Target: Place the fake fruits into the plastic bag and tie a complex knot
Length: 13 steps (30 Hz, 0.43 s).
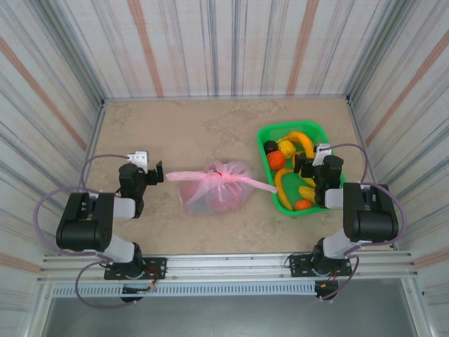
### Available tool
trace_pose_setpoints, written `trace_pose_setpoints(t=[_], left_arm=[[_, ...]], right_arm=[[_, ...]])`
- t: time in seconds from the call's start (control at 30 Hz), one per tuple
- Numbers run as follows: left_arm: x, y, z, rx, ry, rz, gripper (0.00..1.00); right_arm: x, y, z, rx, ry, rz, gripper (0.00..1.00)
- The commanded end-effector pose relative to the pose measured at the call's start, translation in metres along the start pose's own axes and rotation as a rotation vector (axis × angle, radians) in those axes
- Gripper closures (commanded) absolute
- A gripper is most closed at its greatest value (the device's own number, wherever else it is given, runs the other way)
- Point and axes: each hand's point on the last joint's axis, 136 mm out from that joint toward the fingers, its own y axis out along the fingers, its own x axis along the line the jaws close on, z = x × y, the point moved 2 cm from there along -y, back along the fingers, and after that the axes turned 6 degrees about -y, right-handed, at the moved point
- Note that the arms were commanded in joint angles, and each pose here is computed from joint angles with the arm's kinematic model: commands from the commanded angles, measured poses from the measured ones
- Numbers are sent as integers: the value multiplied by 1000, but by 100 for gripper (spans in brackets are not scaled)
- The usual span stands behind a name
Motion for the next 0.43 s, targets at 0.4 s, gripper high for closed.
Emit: trace_pose_setpoints(t=[0.4], left_arm=[[5,12,-27,-30,16,-57,1]], right_arm=[[-6,3,-3,4,2,55,1]])
